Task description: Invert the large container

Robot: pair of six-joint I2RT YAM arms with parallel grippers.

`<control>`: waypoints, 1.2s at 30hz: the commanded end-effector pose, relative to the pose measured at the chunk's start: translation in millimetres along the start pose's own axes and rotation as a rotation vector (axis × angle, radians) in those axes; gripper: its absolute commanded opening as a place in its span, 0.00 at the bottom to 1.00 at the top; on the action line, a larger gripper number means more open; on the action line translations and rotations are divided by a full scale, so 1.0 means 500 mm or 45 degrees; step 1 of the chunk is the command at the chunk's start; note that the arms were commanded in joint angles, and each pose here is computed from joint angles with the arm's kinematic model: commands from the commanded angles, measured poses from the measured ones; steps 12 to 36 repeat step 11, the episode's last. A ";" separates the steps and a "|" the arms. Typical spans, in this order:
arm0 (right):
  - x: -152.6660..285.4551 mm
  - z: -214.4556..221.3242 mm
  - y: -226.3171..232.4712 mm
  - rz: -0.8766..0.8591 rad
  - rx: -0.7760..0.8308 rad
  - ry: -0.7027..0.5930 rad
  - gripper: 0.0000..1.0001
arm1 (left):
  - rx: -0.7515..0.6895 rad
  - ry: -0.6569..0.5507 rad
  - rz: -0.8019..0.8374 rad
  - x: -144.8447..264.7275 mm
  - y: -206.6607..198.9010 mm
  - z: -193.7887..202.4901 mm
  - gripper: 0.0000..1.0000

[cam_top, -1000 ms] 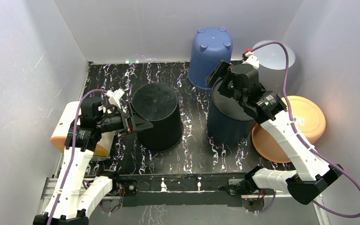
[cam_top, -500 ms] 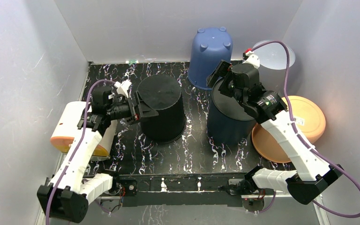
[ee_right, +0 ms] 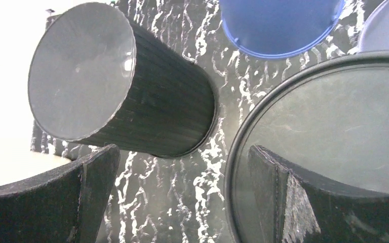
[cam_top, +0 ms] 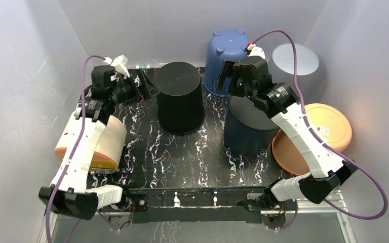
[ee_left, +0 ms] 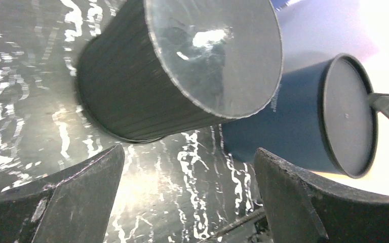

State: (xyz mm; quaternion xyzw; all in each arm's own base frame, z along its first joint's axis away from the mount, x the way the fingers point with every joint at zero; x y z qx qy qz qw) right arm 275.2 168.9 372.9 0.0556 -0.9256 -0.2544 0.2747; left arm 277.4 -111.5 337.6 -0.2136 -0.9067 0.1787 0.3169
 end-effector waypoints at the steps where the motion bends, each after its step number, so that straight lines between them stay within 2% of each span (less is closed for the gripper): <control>1: 0.052 -0.116 0.036 -0.005 0.137 -0.241 0.98 | -0.048 -0.035 -0.250 0.117 0.009 0.033 0.98; 5: 0.089 -0.148 0.043 -0.044 0.096 -0.366 0.98 | -0.077 -0.089 -0.336 0.158 0.014 0.039 0.98; 8: 0.118 -0.145 0.034 -0.142 0.040 -0.462 0.98 | -0.101 -0.197 -0.290 0.167 0.003 0.023 0.98; 11: 0.125 -0.143 0.023 -0.139 0.022 -0.510 0.98 | -0.104 -0.183 -0.263 0.155 0.000 0.014 0.98; 36: 0.125 -0.143 0.023 -0.139 0.022 -0.510 0.98 | -0.104 -0.183 -0.263 0.155 0.000 0.014 0.98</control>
Point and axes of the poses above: each gripper's point midway between its finger pads, its own x axis back along the fingers, its own y axis along the line the jaws close on, z = x × y, the point moved 7 cm from there along x, back along the fingers, and after that the axes turned 9 degrees about -x, right-handed, at the moved point
